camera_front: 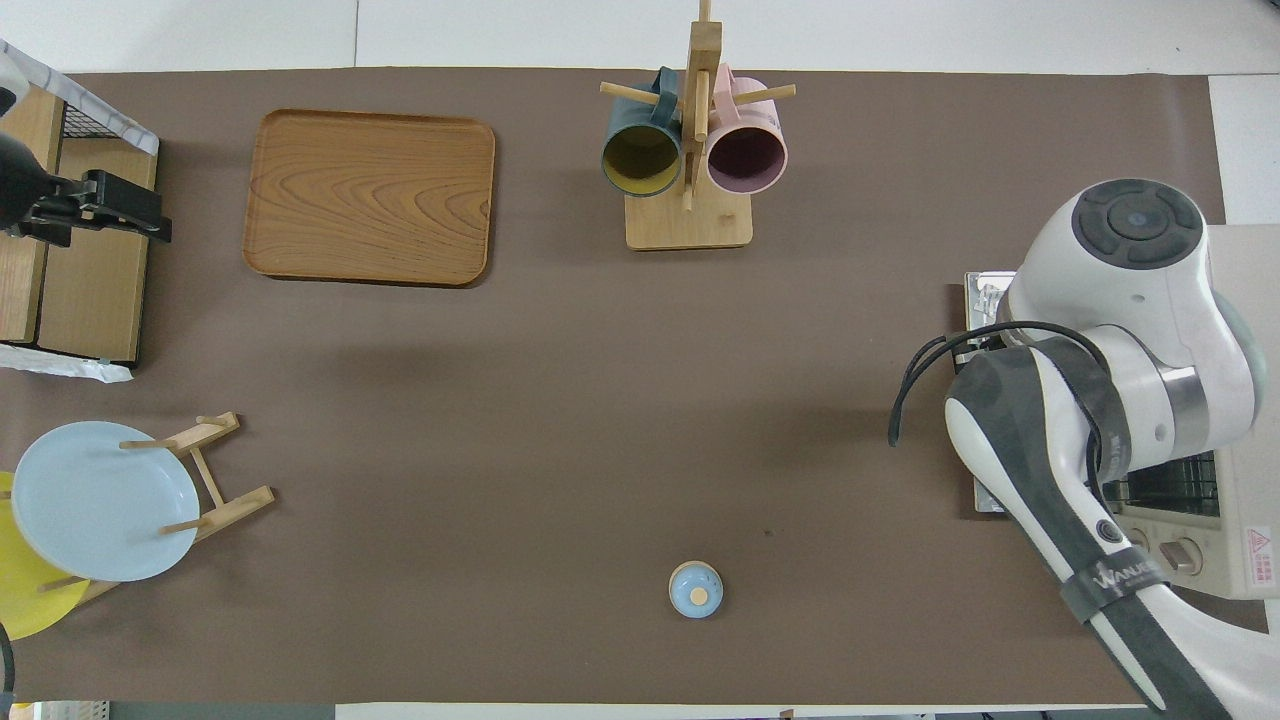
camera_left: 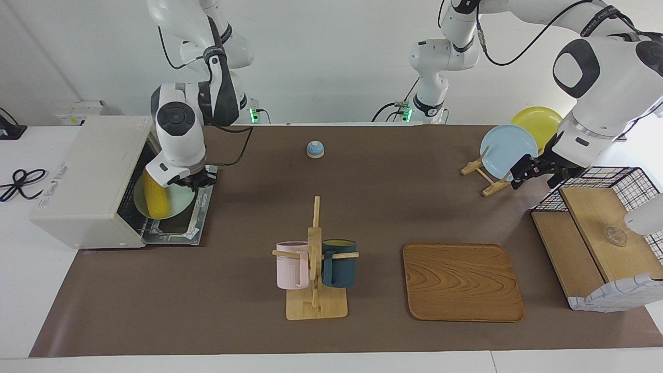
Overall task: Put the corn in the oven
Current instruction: 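Carry the plate with corn into the open oven with the right gripper, then release the plate inside the oven and pull the right gripper back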
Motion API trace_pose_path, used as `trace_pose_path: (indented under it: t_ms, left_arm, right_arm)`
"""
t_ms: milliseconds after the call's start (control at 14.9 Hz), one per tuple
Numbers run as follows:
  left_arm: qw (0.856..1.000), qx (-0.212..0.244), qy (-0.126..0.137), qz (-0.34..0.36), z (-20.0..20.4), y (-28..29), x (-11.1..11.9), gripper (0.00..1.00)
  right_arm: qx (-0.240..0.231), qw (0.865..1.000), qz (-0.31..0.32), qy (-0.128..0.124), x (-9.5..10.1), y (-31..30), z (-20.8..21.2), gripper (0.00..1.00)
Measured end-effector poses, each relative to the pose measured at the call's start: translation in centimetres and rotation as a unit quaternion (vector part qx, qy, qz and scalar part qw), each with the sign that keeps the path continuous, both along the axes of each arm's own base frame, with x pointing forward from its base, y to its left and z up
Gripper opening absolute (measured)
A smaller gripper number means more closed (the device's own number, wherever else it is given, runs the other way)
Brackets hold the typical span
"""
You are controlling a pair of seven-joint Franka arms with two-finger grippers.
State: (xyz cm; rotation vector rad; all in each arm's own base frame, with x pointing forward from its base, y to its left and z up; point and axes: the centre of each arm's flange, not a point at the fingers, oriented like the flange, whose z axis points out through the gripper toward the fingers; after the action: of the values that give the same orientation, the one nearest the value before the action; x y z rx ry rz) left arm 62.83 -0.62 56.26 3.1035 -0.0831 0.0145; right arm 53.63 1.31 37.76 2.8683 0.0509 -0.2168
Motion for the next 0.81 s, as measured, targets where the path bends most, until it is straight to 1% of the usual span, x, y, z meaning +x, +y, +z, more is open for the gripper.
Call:
trace_pose_path:
  t_ms: [202, 336, 806]
  left_arm:
    - [1.0, 0.0, 0.0, 0.0, 0.0, 0.0, 0.0, 1.0]
    - [1.0, 0.0, 0.0, -0.001, 0.0, -0.1, 0.0, 1.0]
    - [1.0, -0.001, -0.003, -0.002, 0.3, -0.2, -0.1, 1.0]
  right_arm:
    - [-0.017, 1.0, 0.013, -0.015, -1.0, -1.7, -1.0, 0.03]
    - [-0.016, 1.0, 0.016, -0.014, -1.4, -2.7, -1.0, 0.03]
    - [-0.013, 0.999, 0.029, -0.006, -1.6, -4.4, -0.9, 0.03]
